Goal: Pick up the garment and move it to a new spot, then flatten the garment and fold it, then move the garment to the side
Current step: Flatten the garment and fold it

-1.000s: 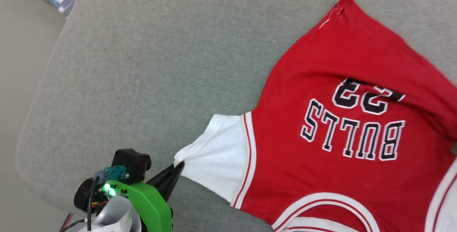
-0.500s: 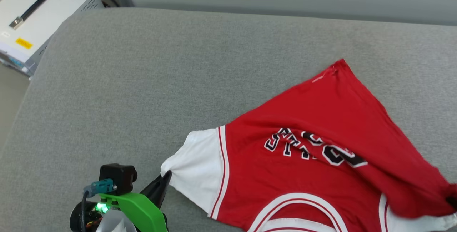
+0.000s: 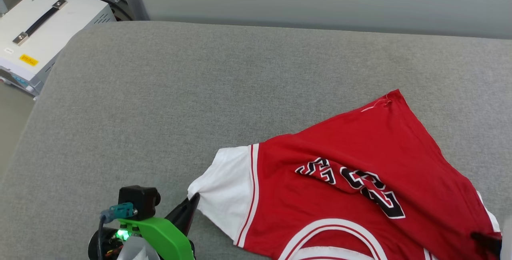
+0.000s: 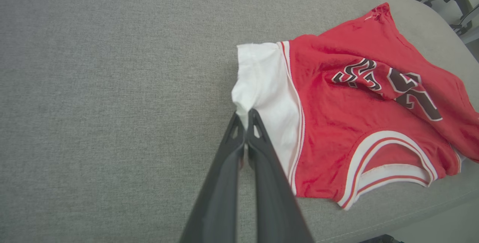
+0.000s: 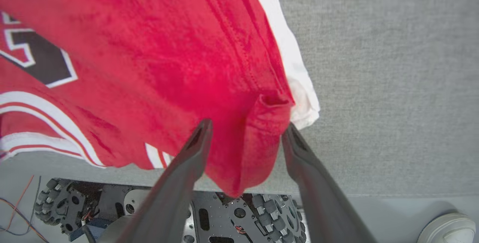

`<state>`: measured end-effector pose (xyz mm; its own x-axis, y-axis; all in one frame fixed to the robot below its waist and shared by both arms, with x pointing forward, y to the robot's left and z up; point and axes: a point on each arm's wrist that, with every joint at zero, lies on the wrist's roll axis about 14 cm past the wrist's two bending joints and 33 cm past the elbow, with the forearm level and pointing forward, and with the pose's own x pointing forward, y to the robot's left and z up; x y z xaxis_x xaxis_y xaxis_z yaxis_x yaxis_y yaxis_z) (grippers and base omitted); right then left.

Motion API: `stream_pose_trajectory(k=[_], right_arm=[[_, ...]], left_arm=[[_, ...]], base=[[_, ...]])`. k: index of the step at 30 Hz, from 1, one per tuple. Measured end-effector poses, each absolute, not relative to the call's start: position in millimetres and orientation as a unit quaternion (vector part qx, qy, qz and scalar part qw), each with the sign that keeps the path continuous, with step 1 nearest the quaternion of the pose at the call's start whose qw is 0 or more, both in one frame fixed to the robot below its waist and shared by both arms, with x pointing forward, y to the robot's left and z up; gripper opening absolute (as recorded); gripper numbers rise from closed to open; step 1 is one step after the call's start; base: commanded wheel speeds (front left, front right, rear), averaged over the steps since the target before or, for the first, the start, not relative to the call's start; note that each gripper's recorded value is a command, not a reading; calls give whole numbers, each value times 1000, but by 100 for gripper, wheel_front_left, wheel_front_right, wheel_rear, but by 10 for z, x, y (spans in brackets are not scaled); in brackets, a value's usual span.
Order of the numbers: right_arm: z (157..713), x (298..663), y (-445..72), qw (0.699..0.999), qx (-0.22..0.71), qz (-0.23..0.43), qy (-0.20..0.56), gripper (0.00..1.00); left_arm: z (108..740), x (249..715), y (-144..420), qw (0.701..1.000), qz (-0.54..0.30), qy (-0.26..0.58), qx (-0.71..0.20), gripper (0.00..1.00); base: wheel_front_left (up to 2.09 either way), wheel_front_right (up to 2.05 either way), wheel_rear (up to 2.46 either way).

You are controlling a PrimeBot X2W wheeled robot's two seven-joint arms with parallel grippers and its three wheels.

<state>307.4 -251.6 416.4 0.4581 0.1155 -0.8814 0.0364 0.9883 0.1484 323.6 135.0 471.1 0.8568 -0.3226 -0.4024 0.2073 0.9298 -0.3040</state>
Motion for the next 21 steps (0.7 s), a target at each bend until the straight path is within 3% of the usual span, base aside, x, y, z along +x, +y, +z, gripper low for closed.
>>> stream_pose_trajectory(k=[5,12,21], right_arm=[[4501,3558,-2436,882,43,50,467,100],[4777,4209,-2133,900,13,99,424,100],[4469,4912,-1733,879,-26,128,458,100]], left_arm=[[4712,3238,1361,955,-139,229,-125,0],[4756,3300,1396,956,-146,229,-114,0],[4741,3402,1439,954,-144,235,-121,0]], base=[[0,0,0],[0,0,0],[0,0,0]])
